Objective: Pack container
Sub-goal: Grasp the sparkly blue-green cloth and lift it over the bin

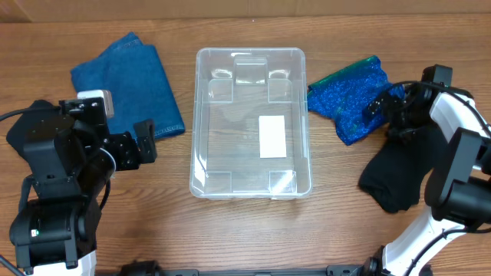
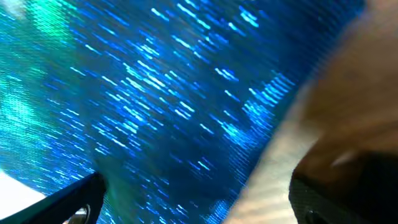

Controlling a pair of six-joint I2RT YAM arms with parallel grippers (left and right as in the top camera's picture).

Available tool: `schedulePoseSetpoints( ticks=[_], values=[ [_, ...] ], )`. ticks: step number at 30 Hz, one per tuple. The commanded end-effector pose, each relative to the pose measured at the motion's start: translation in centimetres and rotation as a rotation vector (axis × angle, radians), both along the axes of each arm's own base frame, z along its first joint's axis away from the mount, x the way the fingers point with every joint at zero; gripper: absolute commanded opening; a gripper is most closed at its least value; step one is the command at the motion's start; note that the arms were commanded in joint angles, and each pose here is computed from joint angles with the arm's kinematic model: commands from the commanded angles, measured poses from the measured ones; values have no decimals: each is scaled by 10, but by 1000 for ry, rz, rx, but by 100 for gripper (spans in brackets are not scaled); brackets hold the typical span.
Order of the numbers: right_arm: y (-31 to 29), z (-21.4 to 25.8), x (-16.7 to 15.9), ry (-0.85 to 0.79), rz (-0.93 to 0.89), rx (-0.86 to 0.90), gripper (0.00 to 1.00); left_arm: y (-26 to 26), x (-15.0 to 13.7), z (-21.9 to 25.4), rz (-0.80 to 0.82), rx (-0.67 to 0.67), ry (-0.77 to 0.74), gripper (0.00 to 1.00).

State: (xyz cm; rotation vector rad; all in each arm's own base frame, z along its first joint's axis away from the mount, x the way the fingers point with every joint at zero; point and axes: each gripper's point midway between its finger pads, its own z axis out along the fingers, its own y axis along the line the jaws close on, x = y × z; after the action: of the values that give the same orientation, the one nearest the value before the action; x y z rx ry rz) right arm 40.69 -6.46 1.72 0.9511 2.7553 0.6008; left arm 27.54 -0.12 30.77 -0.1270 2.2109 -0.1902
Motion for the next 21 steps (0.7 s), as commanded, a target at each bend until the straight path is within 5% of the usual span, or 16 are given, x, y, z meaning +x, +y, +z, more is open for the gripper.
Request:
schedulePoseSetpoints(
  ticks=[1,5,6,11,17,21],
  values=[
    [23,-29,2,22,27,135,89,0,1,13,-7,17,-39,100],
    [31,-29,7,5,48,136,15,0,1,13,-7,18,-38,100],
    [32,-29,6,8,47,137,6,0,1,13,-7,18,-38,100],
    [30,22,23,-102,82,104,4,0,-1,10,-5,18,-27,100],
    [78,269,39,-618,336,-197,4,21,-8,0,94,89,29,100],
    [161,332,18,-804,561,-342,4,22,-10,-6,101,91,59,100]
  ],
)
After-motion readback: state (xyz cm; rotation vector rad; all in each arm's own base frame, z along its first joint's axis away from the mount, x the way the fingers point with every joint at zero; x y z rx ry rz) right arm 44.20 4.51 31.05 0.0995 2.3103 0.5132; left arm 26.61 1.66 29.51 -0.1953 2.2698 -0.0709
